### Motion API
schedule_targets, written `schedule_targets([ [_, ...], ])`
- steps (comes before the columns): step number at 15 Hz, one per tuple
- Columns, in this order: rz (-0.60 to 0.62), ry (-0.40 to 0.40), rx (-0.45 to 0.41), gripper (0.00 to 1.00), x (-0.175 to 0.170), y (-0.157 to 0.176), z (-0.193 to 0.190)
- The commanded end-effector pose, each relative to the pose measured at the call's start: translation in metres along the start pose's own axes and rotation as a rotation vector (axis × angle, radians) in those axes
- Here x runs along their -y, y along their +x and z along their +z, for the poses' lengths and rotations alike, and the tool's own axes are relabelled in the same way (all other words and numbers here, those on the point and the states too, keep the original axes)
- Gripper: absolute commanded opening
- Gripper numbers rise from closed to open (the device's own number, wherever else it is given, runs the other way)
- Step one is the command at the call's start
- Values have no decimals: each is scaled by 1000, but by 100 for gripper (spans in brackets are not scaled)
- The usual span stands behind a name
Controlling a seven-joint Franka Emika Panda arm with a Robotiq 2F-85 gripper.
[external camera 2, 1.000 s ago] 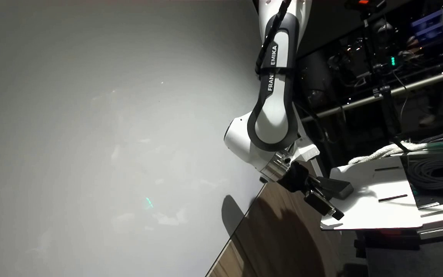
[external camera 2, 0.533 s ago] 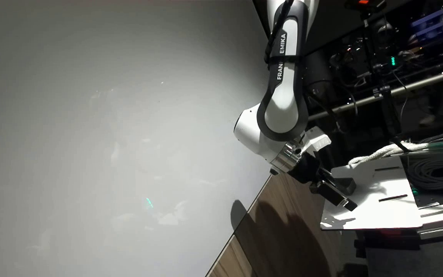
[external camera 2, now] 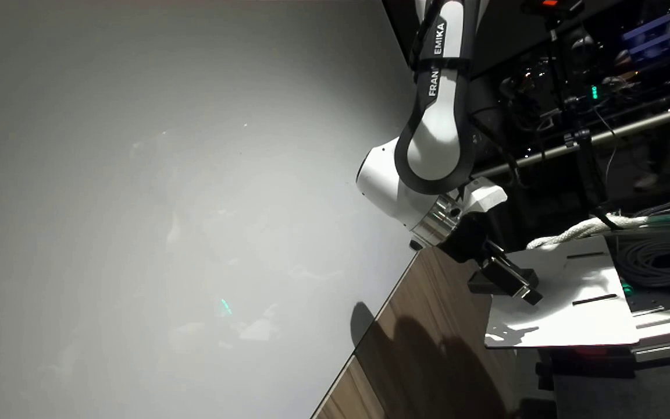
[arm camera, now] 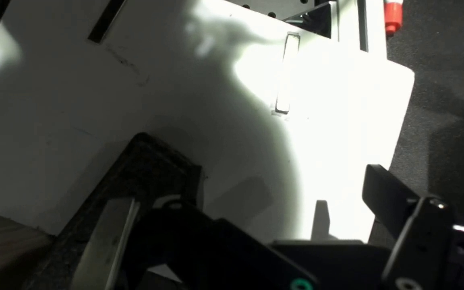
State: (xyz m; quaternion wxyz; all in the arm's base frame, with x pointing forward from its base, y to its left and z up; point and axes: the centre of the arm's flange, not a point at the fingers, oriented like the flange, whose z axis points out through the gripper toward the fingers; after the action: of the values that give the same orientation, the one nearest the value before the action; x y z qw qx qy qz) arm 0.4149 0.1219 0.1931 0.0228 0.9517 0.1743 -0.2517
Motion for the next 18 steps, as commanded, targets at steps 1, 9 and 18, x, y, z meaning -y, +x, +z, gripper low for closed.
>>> schedule_targets([
  [1, -22, 6, -49, 100, 3, -18, -22],
  [9, 3, -1, -183, 100, 10, -45, -99],
  [18, 86, -1, -301, 100, 1, -72, -159],
])
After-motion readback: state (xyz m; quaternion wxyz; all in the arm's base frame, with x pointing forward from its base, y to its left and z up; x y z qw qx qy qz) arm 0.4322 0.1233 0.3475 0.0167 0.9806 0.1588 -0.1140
